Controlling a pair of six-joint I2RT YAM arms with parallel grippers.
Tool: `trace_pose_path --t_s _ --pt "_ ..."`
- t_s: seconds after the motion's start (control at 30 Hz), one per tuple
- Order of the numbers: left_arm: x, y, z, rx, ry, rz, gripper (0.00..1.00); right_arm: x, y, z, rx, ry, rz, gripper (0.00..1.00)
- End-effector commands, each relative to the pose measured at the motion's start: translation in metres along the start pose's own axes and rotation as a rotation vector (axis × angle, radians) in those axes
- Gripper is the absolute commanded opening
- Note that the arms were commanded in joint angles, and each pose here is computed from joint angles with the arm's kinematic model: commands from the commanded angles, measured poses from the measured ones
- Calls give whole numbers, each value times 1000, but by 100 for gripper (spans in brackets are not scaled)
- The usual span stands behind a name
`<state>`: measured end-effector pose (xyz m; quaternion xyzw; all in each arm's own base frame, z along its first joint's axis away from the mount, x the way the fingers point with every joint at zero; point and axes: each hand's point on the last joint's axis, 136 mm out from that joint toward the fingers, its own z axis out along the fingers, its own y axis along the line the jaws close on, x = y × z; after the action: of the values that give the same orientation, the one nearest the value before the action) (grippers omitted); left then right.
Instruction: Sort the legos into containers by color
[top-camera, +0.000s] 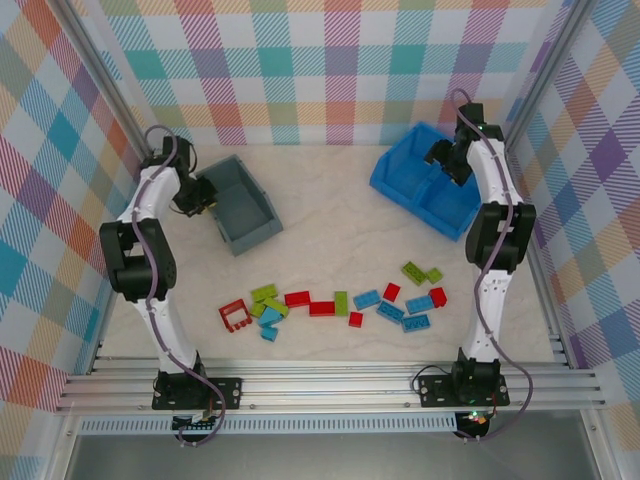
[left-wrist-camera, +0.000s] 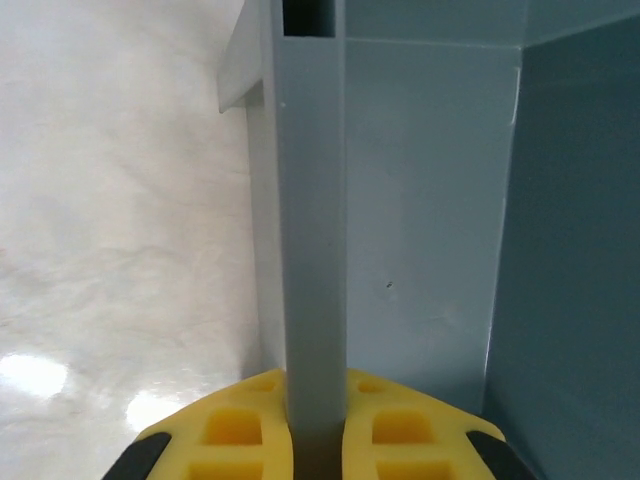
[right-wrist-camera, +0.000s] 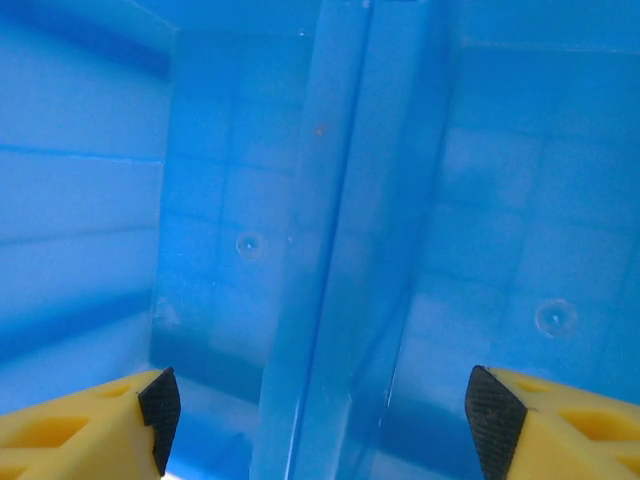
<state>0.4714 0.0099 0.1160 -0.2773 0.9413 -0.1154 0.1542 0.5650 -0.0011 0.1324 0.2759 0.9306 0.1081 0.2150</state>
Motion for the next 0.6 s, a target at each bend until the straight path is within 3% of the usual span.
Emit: trace_pose_path --t_s 0.0,0.2,0.37,0.57 --pt "5 -35 -3 84 26 127 0 -1 -1 2 30 21 -34 74" --pt "11 -65 4 136 51 220 0 1 5 17 23 40 -86 47" --pt "17 -85 11 154 54 273 0 13 24 6 45 23 -247 23" --pt "20 -100 15 151 54 342 0 50 53 -5 91 26 -419 14"
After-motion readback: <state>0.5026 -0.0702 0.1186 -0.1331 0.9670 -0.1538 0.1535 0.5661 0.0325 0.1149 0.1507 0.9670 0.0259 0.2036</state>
